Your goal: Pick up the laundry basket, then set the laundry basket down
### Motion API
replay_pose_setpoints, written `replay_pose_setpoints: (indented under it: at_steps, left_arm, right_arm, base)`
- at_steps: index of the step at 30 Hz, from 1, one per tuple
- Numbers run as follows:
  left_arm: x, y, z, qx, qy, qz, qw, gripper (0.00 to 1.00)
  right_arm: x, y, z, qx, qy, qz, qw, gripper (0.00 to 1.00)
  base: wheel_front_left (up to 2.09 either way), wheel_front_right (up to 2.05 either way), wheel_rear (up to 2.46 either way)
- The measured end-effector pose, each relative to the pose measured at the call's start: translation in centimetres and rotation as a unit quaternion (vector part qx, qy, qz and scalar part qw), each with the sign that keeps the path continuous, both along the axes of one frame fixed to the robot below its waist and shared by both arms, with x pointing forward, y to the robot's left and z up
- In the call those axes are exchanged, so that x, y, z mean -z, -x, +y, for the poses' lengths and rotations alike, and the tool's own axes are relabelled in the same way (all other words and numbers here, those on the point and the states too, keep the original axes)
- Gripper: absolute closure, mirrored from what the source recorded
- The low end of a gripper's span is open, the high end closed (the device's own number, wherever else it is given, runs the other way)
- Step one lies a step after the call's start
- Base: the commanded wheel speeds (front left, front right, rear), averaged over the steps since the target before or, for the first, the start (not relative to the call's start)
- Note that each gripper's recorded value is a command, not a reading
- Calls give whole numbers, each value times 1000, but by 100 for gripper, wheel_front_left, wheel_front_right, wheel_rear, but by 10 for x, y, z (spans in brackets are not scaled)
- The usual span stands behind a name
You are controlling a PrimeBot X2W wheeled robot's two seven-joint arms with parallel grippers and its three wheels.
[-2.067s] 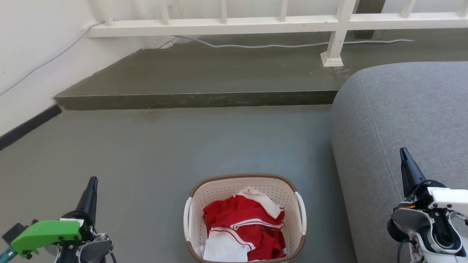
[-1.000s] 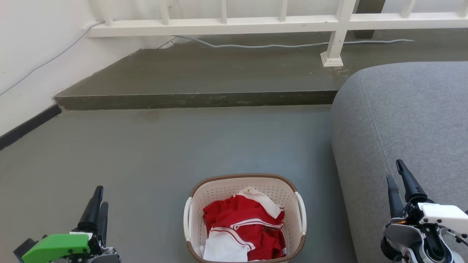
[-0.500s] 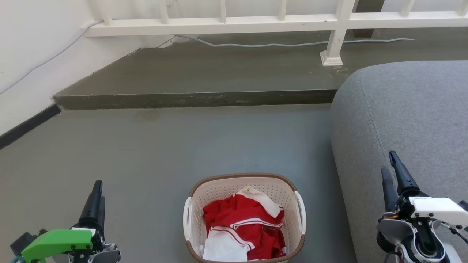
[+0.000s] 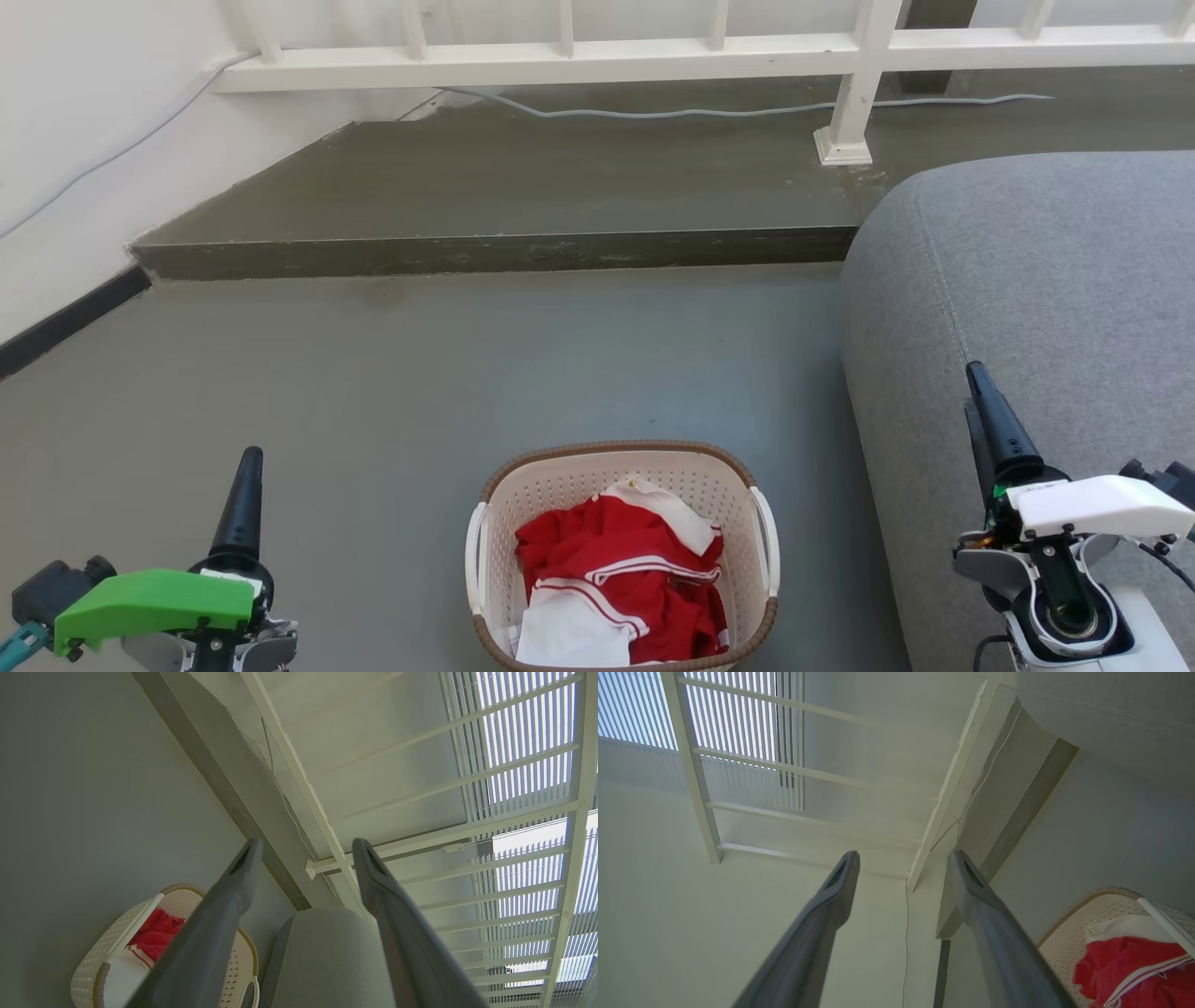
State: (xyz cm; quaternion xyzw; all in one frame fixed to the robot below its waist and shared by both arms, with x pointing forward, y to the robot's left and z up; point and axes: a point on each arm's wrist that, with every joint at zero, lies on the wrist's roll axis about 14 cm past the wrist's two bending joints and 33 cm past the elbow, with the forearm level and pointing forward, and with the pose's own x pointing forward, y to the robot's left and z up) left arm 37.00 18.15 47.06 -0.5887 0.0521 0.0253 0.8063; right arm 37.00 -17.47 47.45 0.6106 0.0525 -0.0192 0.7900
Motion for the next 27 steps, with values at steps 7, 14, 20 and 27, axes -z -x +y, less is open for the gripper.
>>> replay_pose_setpoints:
  at_steps: [7, 14, 20, 27]
  left_arm:
    - [-6, -5, -6, 15, -61, -13, 998, 0]
    - [-13, -8, -6, 17, -125, -23, 992, 0]
    - [-17, -9, -7, 23, -190, -31, 981, 0]
    - [-20, -10, -15, 34, -239, -42, 970, 0]
  right_arm:
    - [0, 0, 4, -22, 80, -5, 997, 0]
    - [-1, -3, 17, -58, 165, -13, 985, 0]
    - [-1, -6, 20, -71, 242, -13, 968, 0]
    - [-5, -10, 20, -66, 296, -16, 953, 0]
  base:
    - [0, 0, 0]
    - [0, 0, 0]
    - [0, 0, 0]
    - [0, 0, 0]
